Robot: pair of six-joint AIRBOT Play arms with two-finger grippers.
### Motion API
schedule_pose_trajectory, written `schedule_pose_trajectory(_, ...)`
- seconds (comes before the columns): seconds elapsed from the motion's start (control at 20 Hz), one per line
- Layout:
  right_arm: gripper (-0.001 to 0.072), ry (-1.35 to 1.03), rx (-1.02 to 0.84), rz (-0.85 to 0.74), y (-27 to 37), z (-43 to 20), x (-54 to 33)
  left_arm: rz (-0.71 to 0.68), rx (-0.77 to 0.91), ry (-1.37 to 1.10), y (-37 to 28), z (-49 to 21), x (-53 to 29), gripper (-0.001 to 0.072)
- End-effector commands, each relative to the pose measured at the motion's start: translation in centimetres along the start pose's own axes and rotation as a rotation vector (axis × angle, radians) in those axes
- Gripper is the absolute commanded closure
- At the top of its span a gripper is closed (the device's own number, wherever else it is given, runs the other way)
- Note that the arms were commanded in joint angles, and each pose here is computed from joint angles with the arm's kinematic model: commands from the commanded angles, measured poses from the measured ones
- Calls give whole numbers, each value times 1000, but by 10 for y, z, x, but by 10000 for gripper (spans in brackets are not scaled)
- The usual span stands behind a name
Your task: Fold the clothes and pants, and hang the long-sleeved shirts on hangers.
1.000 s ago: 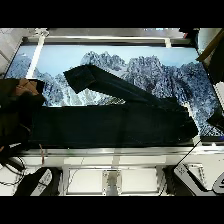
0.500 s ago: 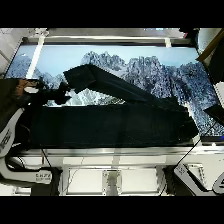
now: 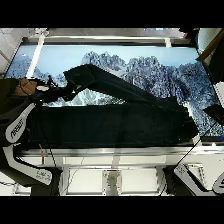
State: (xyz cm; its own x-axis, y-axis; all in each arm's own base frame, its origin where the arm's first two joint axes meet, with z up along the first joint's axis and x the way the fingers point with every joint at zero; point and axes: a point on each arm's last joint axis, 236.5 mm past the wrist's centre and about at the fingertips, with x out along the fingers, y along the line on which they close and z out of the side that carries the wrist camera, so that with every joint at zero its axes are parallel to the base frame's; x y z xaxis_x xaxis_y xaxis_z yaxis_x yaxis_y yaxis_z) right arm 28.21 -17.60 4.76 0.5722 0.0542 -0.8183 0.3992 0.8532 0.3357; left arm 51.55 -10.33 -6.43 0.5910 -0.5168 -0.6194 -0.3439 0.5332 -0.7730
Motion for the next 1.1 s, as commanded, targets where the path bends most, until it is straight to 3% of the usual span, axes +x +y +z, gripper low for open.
schedule_pose_trajectory(0.0,174,-1,0,3,1,0,0,42,52,34,9,-8,3,74)
schedule_pose_trajectory(0.6,174,-19,17,38,9,5,0,86,-114,-158,25,22,31,86)
schedule_pose_trajectory(0.65,174,-21,18,42,10,5,0,79,-130,-156,24,22,34,135)
schedule_pose_trajectory(0.7,174,-22,20,44,10,5,0,73,-143,-158,22,23,36,263)
schedule_pose_trajectory(0.8,174,-23,20,44,11,6,0,59,-111,-185,15,35,33,677)
schedule_pose_trajectory(1.05,174,-12,-8,-2,1,5,-3,16,35,-326,-21,102,-43,683)
